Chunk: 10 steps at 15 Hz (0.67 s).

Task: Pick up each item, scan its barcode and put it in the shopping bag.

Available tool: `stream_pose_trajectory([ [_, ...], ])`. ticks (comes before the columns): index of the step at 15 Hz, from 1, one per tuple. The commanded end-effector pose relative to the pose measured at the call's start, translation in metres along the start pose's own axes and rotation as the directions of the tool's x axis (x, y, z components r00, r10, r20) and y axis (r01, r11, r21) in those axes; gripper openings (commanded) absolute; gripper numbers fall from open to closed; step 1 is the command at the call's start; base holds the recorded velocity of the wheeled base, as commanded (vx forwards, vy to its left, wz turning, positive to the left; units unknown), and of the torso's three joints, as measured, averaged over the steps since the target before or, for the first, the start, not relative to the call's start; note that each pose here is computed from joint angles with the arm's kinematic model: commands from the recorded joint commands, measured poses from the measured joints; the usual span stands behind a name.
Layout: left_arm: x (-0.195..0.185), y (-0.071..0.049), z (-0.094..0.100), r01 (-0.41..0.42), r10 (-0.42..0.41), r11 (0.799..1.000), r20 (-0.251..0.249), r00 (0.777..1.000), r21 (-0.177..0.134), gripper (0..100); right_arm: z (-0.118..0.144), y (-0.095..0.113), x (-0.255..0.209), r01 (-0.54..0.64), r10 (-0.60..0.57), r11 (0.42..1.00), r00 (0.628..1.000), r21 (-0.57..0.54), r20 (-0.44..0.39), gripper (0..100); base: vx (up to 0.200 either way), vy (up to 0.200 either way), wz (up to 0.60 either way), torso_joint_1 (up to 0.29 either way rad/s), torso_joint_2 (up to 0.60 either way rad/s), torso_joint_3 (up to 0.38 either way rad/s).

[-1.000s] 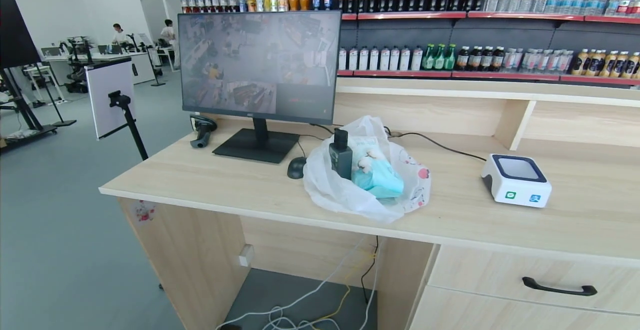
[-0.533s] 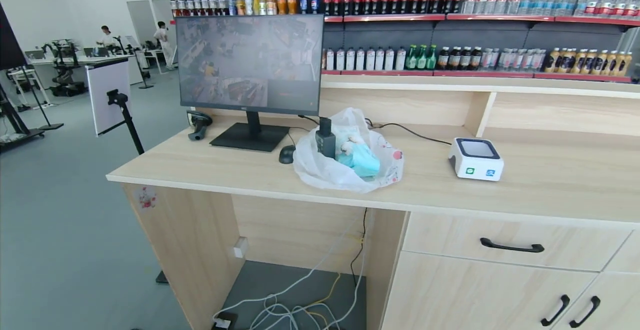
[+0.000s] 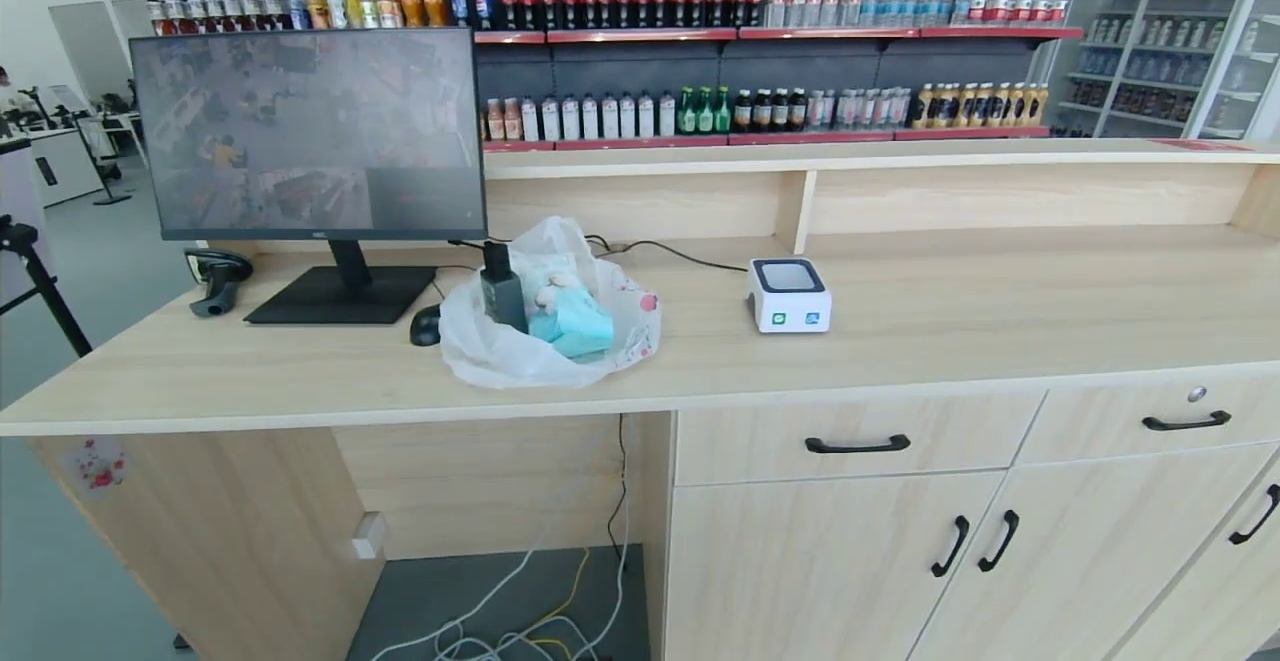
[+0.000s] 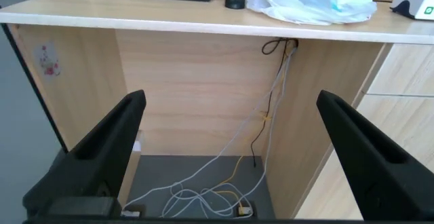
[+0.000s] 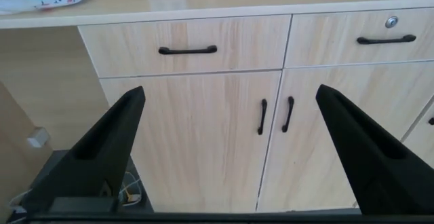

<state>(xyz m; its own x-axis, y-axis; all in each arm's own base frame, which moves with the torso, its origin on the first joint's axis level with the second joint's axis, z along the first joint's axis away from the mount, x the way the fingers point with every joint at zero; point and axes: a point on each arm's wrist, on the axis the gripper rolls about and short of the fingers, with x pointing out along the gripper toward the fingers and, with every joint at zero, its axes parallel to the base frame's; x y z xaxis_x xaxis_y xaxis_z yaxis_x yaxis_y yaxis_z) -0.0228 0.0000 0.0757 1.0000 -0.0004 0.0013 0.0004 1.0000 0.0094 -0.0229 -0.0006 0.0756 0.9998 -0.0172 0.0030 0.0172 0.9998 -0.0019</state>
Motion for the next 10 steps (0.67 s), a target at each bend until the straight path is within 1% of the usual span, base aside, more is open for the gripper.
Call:
stream_pose_trajectory([
  [1,0.0000,0.0000,0.0000,0.000,0.000,1.000,0.000,1.000,0.000,100,0.0001,0.0000,0.0001,0.000,0.000,1.000,1.000,-0.001,-0.001,100,0.000,-0.200,0.00,-0.007,0.00,0.007],
  [8,0.0000,0.0000,0.0000,0.000,0.000,1.000,0.000,1.000,0.000,100,0.0001,0.0000,0.0001,0.000,0.000,1.000,1.000,0.005,-0.001,100,0.000,-0.200,0.00,0.003,0.00,0.002],
  [10,0.0000,0.0000,0.0000,0.000,0.000,1.000,0.000,1.000,0.000,100,0.0001,0.0000,0.0001,0.000,0.000,1.000,1.000,0.010,-0.001,100,0.000,0.000,0.00,0.000,0.00,0.000],
])
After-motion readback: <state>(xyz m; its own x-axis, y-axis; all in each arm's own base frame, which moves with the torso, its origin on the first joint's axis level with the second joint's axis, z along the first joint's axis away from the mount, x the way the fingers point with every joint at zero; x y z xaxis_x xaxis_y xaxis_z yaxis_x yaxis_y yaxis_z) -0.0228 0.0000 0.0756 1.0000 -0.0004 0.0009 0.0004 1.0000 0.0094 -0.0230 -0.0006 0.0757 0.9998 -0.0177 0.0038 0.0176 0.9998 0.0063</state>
